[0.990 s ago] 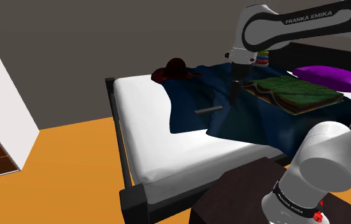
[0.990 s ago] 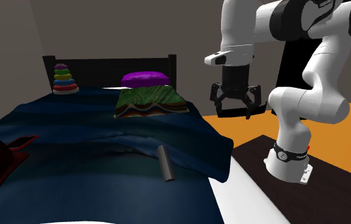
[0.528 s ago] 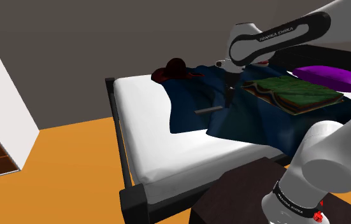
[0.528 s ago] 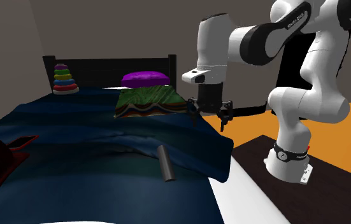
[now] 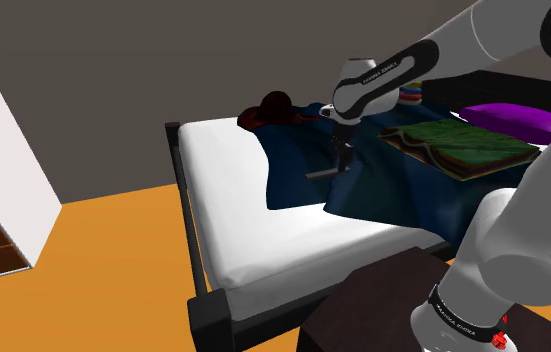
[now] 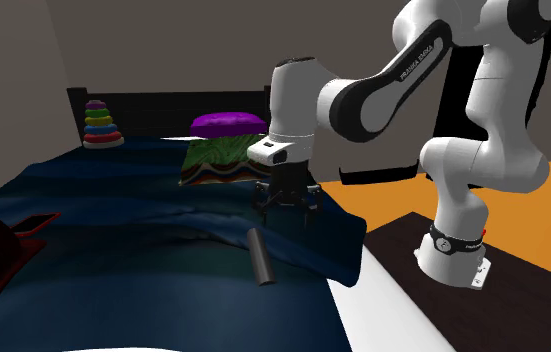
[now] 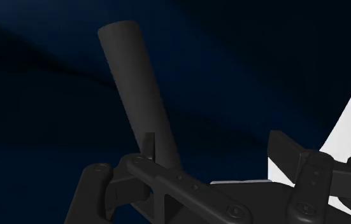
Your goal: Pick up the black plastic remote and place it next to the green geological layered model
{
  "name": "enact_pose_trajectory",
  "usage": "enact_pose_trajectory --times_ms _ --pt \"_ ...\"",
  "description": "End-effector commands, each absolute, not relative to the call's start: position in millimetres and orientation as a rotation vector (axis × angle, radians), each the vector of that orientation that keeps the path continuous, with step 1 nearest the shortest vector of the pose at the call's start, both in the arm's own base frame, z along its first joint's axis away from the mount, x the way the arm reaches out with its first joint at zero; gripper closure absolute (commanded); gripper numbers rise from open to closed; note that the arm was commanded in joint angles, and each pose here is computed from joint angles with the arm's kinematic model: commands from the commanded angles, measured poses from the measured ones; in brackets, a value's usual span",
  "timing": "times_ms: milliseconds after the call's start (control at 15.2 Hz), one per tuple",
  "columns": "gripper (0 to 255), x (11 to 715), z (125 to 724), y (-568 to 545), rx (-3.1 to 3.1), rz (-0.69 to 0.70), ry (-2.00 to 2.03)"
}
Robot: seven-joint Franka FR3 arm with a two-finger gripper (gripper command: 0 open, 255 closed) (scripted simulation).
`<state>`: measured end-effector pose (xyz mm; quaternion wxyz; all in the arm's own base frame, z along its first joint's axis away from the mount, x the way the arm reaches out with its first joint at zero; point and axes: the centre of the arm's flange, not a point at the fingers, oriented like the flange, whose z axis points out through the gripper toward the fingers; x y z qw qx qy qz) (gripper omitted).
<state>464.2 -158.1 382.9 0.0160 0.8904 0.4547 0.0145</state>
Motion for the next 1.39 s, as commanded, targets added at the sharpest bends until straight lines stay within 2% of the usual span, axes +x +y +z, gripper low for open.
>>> enact_pose_trajectory --times_ms 0,198,660,1188,1254,1320 --pt "0 483.7 371.1 -162.8 2.691 0.061 1.528" --pt "0 511.4 354.5 -166.2 2.59 0.08 1.662" --pt "0 514.3 317.7 -167.1 2.59 0.08 1.662" --pt "0 514.5 314.7 -167.1 2.59 0.08 1.662" --pt "255 514.5 314.7 -167.1 2.59 0.08 1.662" --pt "255 514.5 314.7 -167.1 2.59 0.08 1.662"
